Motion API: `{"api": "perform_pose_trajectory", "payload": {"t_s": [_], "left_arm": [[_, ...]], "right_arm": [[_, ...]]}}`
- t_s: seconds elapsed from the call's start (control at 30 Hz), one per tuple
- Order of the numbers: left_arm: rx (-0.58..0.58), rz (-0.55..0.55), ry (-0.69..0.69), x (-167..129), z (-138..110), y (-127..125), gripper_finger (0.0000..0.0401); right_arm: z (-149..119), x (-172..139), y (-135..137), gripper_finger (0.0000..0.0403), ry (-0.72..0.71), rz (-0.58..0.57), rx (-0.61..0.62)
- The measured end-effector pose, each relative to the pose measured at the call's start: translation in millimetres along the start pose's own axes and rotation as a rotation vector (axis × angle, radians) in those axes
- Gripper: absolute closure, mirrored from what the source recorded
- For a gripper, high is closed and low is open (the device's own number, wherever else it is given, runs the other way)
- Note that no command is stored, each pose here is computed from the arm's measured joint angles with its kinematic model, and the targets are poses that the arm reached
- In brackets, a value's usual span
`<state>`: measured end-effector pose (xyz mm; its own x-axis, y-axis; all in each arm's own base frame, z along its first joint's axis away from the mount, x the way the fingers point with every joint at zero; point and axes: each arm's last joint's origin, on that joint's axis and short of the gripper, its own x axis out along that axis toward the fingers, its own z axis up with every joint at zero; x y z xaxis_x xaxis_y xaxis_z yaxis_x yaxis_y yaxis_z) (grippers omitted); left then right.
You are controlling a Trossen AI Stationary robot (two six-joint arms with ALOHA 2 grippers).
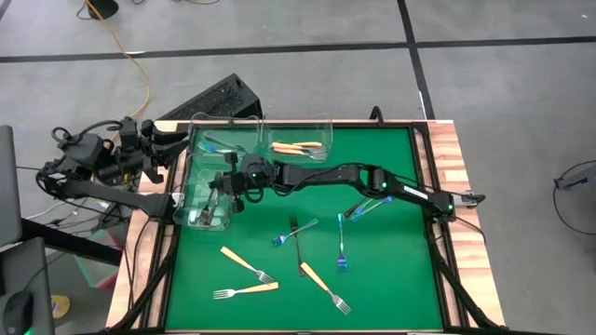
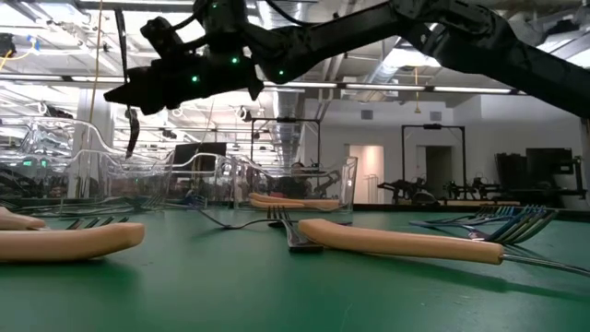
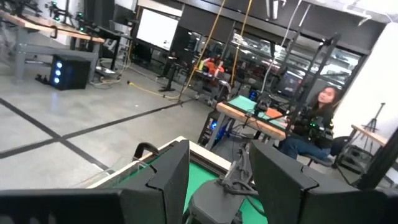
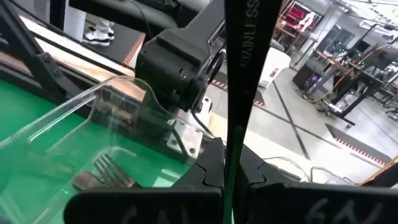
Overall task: Sort silverware by color (type)
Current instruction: Put the black fork into the middle left transparent bin
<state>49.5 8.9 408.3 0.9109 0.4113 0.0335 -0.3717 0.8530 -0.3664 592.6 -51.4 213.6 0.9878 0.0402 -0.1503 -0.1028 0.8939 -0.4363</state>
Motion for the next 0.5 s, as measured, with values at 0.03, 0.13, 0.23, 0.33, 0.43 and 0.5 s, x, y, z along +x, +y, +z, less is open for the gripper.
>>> {"api": "perform_pose_trajectory", "payload": {"t_s": [0.03,0.13,0.23,0.33,0.43,0.5], "left_arm": [[-0.002,0.001,0.001,0.0,-0.1,0.1,0.0248],[-0.007,0.003,0.001,0.0,-0.2,0.1,0.0248],[-0.006,0.006,0.000,0.0,-0.1,0.2,0.0248],[-0.006,0.008,0.000,0.0,-0.2,0.3,0.0248],[0.001,0.008,0.002,0.0,-0.4,0.4,0.0248],[0.004,0.010,0.006,0.0,-0.8,0.5,0.0248]], "right_arm": [[-0.8,-0.1,0.4,0.0386,0.011,0.005,-0.003],[-4.6,-0.4,2.6,0.0384,0.056,0.028,-0.021],[-6.3,-0.3,3.5,0.0382,0.067,0.035,-0.049],[-7.0,-0.8,1.5,0.0381,0.072,0.035,-0.069],[-9.5,-1.3,-0.4,0.0380,0.085,0.037,-0.071],[-10.7,-1.7,-3.3,0.0379,0.084,0.032,-0.095]]}}
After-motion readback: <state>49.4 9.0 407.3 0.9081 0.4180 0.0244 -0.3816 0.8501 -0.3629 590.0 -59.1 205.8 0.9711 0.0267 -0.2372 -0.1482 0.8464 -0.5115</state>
